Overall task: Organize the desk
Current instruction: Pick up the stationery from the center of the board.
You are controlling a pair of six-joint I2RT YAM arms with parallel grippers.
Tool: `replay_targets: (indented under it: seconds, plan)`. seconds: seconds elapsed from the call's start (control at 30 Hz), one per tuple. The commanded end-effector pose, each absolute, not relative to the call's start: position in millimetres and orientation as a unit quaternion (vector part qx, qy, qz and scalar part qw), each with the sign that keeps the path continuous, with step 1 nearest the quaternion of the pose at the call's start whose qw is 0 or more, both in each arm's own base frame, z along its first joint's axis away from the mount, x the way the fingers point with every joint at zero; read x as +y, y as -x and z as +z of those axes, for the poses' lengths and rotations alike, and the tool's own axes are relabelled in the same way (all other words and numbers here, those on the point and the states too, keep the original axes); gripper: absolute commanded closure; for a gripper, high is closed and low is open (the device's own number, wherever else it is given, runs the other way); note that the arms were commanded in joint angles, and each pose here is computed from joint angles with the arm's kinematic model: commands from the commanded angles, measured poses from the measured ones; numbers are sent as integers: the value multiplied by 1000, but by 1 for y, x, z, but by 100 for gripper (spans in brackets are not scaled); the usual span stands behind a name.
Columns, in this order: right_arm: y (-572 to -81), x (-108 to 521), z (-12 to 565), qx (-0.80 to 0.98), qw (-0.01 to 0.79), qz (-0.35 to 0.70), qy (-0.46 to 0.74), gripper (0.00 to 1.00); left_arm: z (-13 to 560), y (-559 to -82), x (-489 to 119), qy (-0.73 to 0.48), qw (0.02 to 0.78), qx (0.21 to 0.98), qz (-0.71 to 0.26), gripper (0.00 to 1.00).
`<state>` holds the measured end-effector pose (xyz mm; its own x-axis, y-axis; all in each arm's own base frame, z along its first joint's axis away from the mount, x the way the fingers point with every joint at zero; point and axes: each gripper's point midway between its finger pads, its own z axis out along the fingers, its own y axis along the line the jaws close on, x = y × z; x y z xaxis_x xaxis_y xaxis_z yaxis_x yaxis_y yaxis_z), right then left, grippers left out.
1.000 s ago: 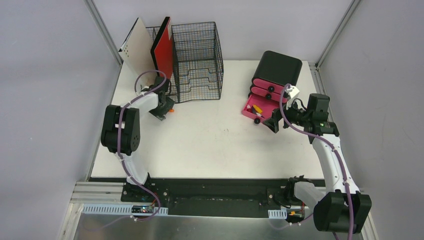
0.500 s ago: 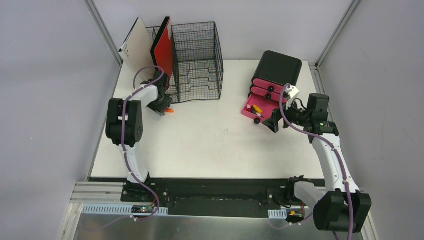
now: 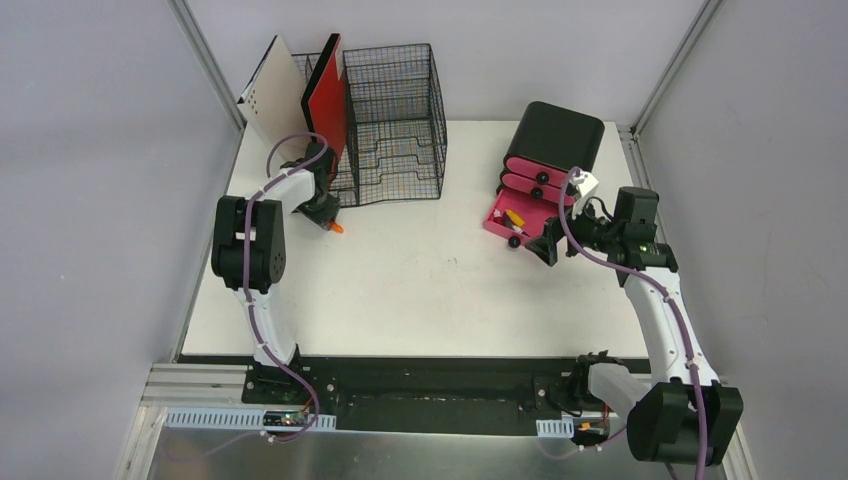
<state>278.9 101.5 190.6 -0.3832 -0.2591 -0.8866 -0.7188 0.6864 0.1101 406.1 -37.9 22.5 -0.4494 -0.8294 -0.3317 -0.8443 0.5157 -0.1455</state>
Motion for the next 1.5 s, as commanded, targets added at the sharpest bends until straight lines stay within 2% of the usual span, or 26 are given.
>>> replay_targets:
  seconds: [0.0,0.03,0.23,0.47,0.63,0.93,1.23,1.47]
  plan:
    - [-283,103,207,776,482,248,323,1,6,-383,-40,474,147,868,26,97]
    - [-283,103,208,775,482,249,323,1,8,-378,-40,470,150,869,23,100]
    - [-275,109,210,768,474,275,332,1,24,-358,-50,430,199,879,-43,100]
    - [-265,116,213,755,460,317,342,1,56,-338,-87,347,278,872,-205,100]
    - [-260,120,216,747,458,336,344,1,87,-321,-114,265,306,866,-294,100]
    - [-251,131,218,731,444,391,341,1,148,-291,-164,130,387,793,-453,100]
    - [-243,141,223,713,431,445,328,1,193,-267,-212,32,441,742,-504,100]
    - [-237,146,225,699,426,471,328,1,216,-259,-236,0,471,710,-524,100]
